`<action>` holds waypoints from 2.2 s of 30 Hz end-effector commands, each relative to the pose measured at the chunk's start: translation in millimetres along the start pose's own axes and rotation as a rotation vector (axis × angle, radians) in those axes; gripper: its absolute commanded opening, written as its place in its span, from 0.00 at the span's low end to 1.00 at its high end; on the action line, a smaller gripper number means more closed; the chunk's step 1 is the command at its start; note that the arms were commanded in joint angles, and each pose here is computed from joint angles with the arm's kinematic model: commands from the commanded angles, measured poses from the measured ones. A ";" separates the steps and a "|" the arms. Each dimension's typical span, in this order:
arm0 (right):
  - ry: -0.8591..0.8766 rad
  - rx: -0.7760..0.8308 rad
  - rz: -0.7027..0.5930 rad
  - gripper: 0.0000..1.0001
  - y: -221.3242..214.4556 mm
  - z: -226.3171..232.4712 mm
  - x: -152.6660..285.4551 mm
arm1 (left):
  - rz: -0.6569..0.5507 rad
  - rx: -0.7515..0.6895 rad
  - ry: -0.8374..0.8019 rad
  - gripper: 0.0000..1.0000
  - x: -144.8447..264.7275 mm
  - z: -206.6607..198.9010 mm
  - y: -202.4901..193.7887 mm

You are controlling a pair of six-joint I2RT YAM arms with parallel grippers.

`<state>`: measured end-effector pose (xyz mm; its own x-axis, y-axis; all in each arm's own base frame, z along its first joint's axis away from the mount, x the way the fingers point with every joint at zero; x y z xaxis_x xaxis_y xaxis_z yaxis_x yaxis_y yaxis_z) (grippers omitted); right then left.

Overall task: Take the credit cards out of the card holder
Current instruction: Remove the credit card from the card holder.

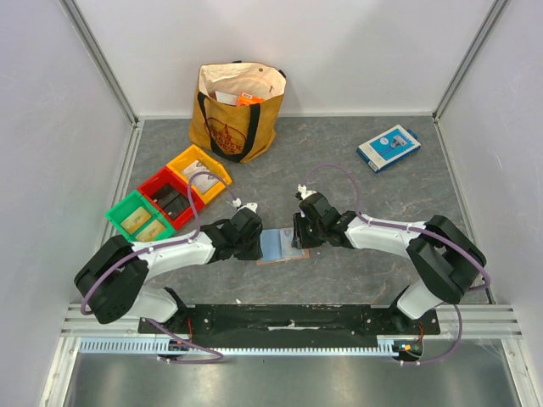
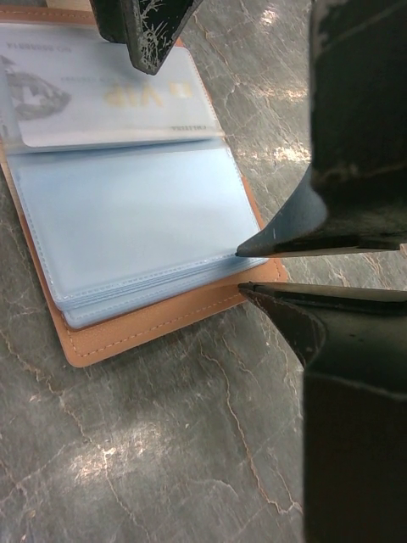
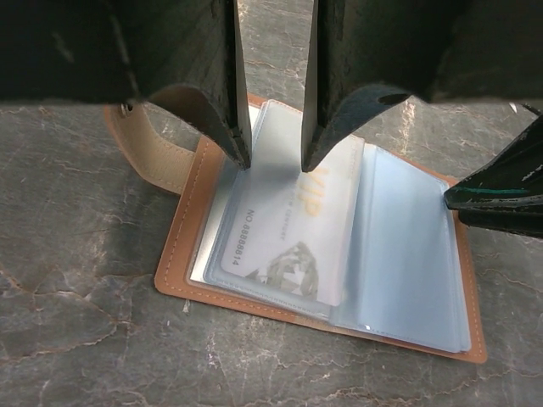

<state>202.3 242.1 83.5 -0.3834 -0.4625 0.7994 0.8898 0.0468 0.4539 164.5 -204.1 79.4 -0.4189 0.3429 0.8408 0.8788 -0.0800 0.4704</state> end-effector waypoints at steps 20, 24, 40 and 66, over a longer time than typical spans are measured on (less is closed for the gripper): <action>0.325 0.027 -0.024 0.34 25.1 52.1 39.9 | -0.002 0.023 -0.016 0.23 -1.0 -13.1 -0.5; 0.379 0.042 -0.004 0.37 25.9 59.6 40.7 | -0.005 0.025 -0.020 0.23 -0.3 -14.3 -0.3; 0.439 0.076 0.065 0.59 31.3 66.0 13.8 | -0.163 0.250 -0.028 0.26 35.2 8.3 -12.9; 0.529 -0.146 0.074 0.41 29.4 6.8 -23.2 | -0.134 0.333 -0.200 0.11 -8.3 -0.3 17.0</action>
<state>237.7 257.2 88.5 -0.1953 -0.8237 0.5324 0.9459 -0.0149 0.3240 181.9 -205.2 85.8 -0.5198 0.4935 0.6973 0.8531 0.2578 0.4535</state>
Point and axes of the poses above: each gripper's point midway between its finger pads, its own x axis back along the fingers, its own z axis along the line the jaws close on, y = z × x, the point moved 7 cm from there along x, back along the fingers, and after that the axes turned 5 degrees about -x, right-handed, at the moved point
